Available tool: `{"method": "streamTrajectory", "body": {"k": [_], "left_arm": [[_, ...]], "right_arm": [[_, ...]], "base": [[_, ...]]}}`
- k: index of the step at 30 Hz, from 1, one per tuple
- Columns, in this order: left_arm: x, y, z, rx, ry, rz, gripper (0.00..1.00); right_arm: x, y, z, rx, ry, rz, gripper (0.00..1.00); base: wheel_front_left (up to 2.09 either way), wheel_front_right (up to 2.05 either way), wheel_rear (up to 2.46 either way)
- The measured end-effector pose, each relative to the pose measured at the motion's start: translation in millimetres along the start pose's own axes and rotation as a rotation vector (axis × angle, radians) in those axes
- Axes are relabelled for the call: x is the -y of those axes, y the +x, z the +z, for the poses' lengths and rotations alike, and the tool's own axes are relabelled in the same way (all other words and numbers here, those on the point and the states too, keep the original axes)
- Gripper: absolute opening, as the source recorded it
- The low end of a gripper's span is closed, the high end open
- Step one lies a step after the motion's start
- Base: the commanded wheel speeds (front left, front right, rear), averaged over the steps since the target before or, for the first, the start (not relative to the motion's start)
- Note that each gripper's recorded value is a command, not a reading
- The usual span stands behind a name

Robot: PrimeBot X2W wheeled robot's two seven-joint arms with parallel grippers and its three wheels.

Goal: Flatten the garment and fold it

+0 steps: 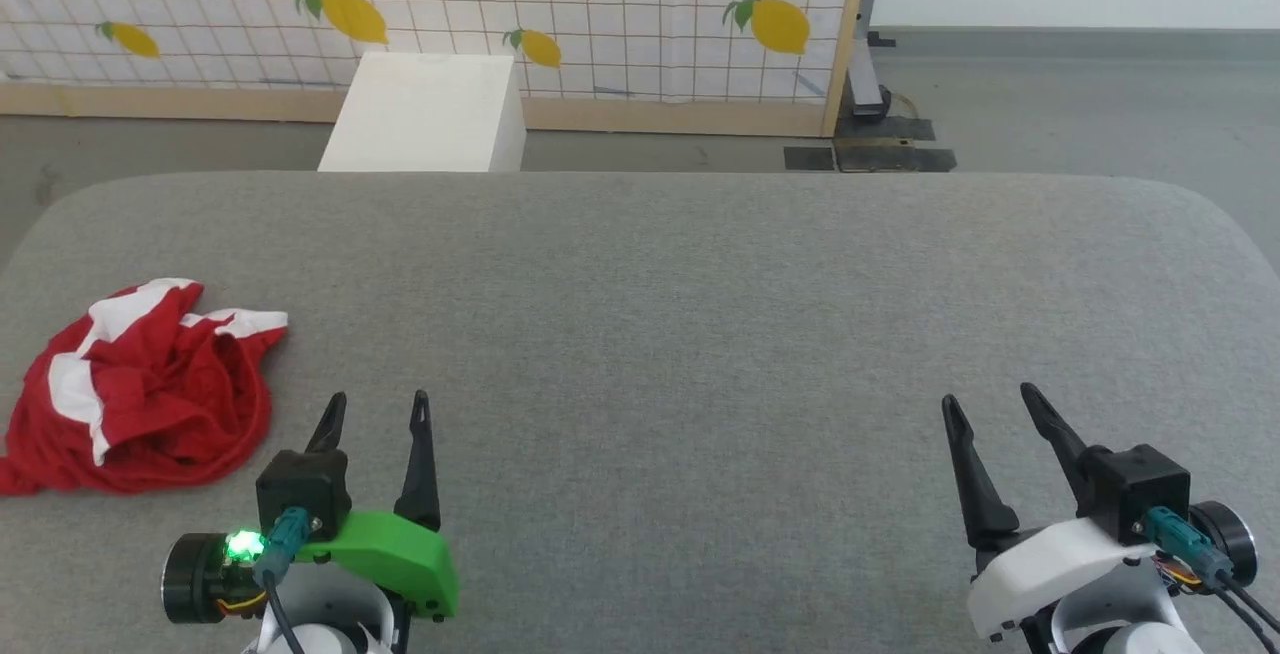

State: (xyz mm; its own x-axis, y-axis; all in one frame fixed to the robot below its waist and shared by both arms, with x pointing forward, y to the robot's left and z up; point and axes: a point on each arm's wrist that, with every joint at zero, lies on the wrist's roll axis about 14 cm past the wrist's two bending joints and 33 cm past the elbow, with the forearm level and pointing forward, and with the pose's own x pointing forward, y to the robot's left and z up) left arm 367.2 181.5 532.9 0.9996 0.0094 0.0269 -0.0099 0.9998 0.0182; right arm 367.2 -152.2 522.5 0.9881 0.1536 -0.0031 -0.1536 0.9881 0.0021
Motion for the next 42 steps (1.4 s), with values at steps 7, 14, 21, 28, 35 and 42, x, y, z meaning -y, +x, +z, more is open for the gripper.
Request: {"method": "streamTrajectory", "body": {"k": [7, 14, 21, 28, 35, 42], "left_arm": [[-10.8, -6.5, -0.4, 0.007, -0.008, 0.033, 1.0], [-24.8, -16.6, -2.8, 0.007, -0.013, 0.077, 1.0], [-40.9, -28.5, -3.6, 0.015, -0.017, 0.13, 1.0], [-57.1, -42.2, -7.8, 0.011, -0.035, 0.189, 1.0], [-69.0, -54.3, -9.8, 0.016, -0.041, 0.233, 1.0], [-79.0, -64.5, -12.6, 0.015, -0.049, 0.273, 1.0]], "right_arm": [[-10.3, 3.7, -2.9, -0.001, 0.016, 0.032, 1.0], [-24.0, 9.6, -4.7, 0.003, 0.029, 0.075, 1.0], [-40.6, 16.7, -6.0, 0.006, 0.045, 0.125, 1.0], [-58.2, 23.8, -7.8, 0.006, 0.056, 0.178, 1.0], [-73.4, 28.6, -10.2, 0.006, 0.067, 0.223, 1.0], [-88.6, 32.4, -14.0, -0.002, 0.079, 0.267, 1.0]], "base": [[0.0, 0.0, 0.0], [0.0, 0.0, 0.0], [0.0, 0.0, 0.0], [0.0, 0.0, 0.0], [0.0, 0.0, 0.0], [0.0, 0.0, 0.0]]}}
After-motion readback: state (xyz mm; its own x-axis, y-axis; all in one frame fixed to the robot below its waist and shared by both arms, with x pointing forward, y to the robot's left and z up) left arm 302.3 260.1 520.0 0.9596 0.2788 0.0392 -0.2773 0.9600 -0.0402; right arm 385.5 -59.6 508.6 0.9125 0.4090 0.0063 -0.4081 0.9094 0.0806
